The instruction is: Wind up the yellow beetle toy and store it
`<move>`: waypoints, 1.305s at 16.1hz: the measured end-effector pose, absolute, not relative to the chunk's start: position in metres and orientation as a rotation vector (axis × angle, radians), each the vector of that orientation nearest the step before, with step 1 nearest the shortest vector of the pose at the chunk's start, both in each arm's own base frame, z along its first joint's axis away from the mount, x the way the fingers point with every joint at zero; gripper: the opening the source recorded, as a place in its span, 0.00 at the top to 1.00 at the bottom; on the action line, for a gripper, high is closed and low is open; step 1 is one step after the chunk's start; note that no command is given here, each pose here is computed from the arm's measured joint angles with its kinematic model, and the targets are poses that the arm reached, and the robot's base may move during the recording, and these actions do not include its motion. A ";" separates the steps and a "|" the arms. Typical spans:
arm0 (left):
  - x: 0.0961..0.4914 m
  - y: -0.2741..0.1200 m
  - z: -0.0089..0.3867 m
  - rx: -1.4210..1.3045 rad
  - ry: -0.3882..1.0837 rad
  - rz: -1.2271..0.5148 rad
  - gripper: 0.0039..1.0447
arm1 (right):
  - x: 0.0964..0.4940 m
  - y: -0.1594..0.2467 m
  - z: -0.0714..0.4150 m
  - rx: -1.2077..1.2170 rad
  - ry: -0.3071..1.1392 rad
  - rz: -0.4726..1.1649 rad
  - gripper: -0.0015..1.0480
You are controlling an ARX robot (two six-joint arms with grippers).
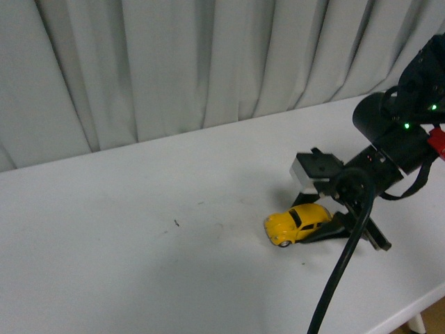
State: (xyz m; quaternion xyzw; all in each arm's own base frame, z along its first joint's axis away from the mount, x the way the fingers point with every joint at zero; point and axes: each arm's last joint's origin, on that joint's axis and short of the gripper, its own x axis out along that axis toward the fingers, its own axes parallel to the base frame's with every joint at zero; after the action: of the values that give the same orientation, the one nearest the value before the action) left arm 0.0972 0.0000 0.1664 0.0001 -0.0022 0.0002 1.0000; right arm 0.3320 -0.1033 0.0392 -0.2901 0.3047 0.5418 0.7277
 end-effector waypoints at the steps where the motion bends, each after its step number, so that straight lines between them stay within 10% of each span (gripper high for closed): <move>1: 0.097 0.000 0.166 0.000 -0.004 0.002 0.06 | 0.332 -0.105 0.039 -0.627 0.682 1.183 0.34; 3: 0.097 0.000 0.166 0.000 -0.004 0.000 0.06 | 0.334 -0.108 0.041 -0.626 0.690 1.161 0.06; 21: 0.097 0.000 0.166 0.000 -0.004 0.000 0.06 | 0.361 -0.111 0.102 -0.763 0.557 1.030 0.06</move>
State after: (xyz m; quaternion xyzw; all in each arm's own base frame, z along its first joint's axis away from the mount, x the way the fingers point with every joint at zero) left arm 0.0972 0.0000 0.1664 0.0001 -0.0020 0.0002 1.0000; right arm 0.3613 -0.1106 0.1020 -0.3514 0.2565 0.4742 0.7654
